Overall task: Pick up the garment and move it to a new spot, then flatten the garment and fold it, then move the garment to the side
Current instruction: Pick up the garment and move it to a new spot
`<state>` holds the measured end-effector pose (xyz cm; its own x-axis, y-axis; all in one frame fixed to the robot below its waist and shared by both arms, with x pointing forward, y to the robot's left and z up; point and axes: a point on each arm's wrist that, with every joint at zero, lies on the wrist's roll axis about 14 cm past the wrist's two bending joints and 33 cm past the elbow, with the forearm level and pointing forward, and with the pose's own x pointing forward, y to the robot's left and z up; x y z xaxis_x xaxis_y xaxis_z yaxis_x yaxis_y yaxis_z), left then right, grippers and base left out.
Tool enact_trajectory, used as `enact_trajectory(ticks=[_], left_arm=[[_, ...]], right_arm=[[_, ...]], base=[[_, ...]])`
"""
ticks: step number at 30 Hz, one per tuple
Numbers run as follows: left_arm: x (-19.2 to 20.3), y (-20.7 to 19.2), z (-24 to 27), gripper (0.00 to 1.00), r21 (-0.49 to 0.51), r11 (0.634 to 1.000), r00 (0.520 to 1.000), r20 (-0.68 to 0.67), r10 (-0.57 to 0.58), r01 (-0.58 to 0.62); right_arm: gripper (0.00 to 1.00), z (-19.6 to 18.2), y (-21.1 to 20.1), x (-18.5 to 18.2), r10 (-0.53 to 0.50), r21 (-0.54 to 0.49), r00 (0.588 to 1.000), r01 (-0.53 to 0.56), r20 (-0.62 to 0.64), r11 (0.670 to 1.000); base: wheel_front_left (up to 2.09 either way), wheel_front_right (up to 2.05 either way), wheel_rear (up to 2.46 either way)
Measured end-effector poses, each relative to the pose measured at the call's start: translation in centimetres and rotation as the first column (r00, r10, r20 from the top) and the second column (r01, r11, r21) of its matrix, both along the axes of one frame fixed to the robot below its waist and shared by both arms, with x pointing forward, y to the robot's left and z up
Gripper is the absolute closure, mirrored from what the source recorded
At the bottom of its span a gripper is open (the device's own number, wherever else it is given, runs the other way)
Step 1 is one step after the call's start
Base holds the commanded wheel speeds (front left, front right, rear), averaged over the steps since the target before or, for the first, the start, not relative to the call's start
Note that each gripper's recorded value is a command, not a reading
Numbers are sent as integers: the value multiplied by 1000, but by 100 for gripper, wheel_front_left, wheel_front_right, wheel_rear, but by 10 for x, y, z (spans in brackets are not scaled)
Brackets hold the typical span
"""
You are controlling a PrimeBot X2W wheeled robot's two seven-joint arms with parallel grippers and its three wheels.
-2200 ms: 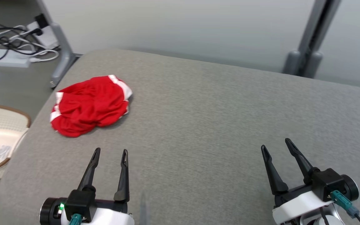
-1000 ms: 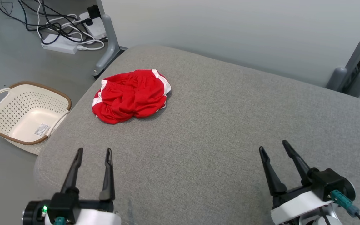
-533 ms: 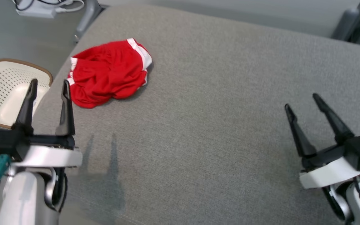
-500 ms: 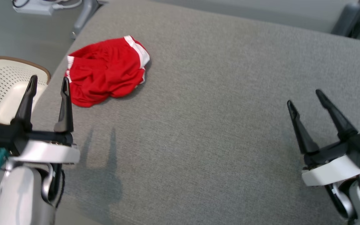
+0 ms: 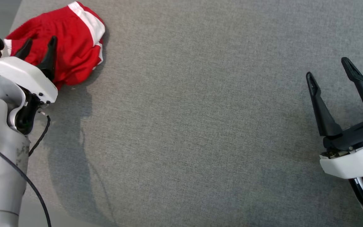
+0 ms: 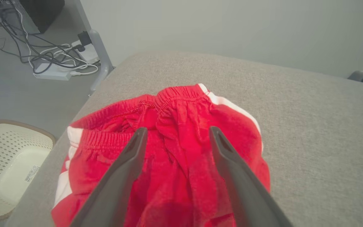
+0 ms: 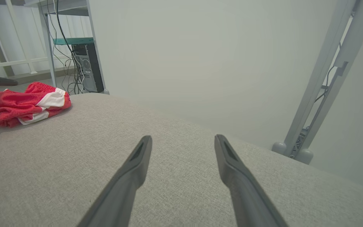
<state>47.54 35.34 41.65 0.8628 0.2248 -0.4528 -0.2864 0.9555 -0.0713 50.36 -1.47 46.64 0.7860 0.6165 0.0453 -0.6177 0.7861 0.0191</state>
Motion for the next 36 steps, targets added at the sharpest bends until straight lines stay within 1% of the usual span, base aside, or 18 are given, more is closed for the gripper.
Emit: enact_trajectory(ticks=[3,5,10,21,22,23,24,25,28,36], left_arm=[[1,-6,-27,0,-50,999,991,-129,-29,23],[2,-5,-37,0,-55,998,983,-179,-41,32],[14,4,-45,0,-13,999,976,-214,-50,49],[22,-9,-77,0,-38,997,954,-291,-68,60],[22,-10,-79,9,-51,997,951,-303,-67,54],[21,-10,-81,55,-60,997,949,-310,-65,48],[21,-10,-83,83,-64,997,948,-312,-63,45],[21,-10,-84,100,-73,997,947,-315,-57,36],[25,-11,-83,100,-91,996,949,-310,-52,25],[31,-10,-61,100,-64,997,974,-219,-50,36]], right_arm=[[0,-11,-5,2,-16,-1,1000,16,-26,1000],[0,-17,-8,2,-25,-2,999,25,-39,1000],[0,-32,-9,-1,-22,-11,997,21,-70,1000],[0,-46,-15,-1,-41,-12,995,40,-96,999],[0,-46,-16,-1,-43,-10,994,43,-96,999],[0,-47,-16,-1,-46,-10,994,46,-99,999],[0,-48,-17,-1,-49,-11,994,48,-101,999],[0,-49,-17,-1,-52,-12,993,51,-103,999],[0,-50,-18,-1,-58,-9,992,58,-108,998],[0,-35,-16,-3,-55,-1,996,55,-72,998]], base=[[0,0,0],[0,0,0],[0,0,0],[0,0,0],[0,0,0],[0,0,0],[0,0,0],[0,0,0],[0,0,0],[0,0,0]])
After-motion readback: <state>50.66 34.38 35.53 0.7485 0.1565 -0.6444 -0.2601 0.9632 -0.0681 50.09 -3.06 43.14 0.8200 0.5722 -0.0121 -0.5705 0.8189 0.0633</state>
